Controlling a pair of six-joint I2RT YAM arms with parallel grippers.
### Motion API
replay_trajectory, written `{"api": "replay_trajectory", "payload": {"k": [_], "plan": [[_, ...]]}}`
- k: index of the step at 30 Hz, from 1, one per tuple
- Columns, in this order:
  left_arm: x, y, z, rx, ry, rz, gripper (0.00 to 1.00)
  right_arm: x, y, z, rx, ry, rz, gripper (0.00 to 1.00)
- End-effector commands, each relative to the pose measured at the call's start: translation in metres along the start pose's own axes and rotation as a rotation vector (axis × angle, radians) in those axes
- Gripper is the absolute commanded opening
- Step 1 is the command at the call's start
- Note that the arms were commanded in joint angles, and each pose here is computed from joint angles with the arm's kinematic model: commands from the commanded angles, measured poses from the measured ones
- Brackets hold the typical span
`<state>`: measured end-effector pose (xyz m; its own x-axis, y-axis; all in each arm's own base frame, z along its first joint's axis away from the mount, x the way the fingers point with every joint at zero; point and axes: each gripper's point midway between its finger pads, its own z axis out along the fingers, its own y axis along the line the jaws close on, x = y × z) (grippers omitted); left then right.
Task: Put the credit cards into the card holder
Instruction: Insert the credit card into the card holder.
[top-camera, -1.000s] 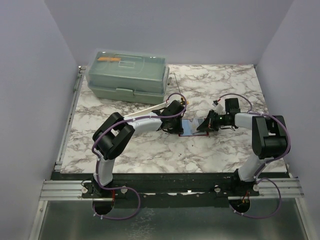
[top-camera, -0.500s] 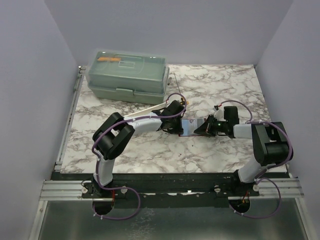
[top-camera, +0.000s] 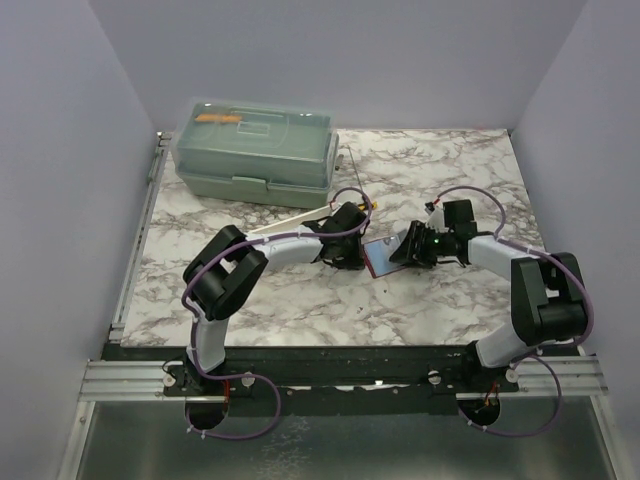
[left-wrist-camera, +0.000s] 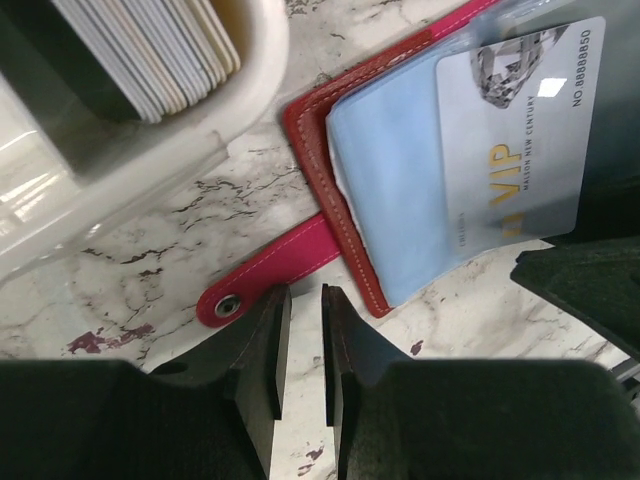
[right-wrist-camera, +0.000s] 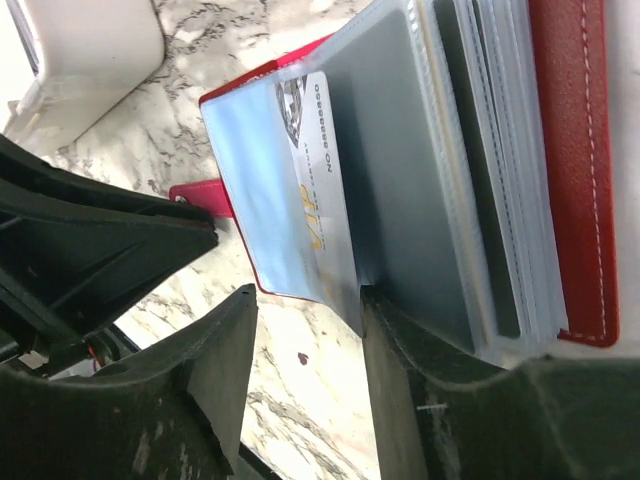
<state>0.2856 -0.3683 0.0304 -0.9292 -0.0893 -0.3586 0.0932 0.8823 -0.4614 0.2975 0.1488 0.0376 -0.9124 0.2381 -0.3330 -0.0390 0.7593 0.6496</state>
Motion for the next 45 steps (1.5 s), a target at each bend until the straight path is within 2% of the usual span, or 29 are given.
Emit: {"api": "replay_trajectory", "payload": {"k": [1,10,16,24,31,36,39,45], "plan": [[-0.007,0.012,-0.012,-0.04,-0.031,0.014,0.26,0.01,-0.021,-0.015,0.145,0.047,-0.019,0.51],[-0.007,0.009,0.003,-0.033,-0.001,0.001,0.25,-0.025,-0.023,-0.014,0.201,-0.003,-0.088,0.56],[-0.009,0.01,0.007,-0.041,-0.007,0.007,0.25,-0.033,-0.024,0.003,0.15,-0.002,-0.118,0.56],[-0.012,0.012,0.018,-0.056,-0.008,0.012,0.25,-0.019,-0.004,0.027,0.036,0.052,-0.194,0.5],[-0.022,0.004,0.021,-0.048,-0.029,0.023,0.25,0.009,0.026,0.033,-0.131,0.101,-0.171,0.49],[-0.023,-0.004,0.003,-0.012,-0.034,0.024,0.25,-0.017,0.028,0.013,-0.004,0.007,-0.166,0.52],[-0.022,-0.015,-0.025,0.044,-0.03,0.024,0.29,-0.028,0.029,-0.006,0.081,-0.019,-0.167,0.53],[-0.025,-0.028,-0.088,0.161,-0.045,0.001,0.53,-0.03,0.041,-0.038,0.114,-0.053,-0.196,0.57]]}}
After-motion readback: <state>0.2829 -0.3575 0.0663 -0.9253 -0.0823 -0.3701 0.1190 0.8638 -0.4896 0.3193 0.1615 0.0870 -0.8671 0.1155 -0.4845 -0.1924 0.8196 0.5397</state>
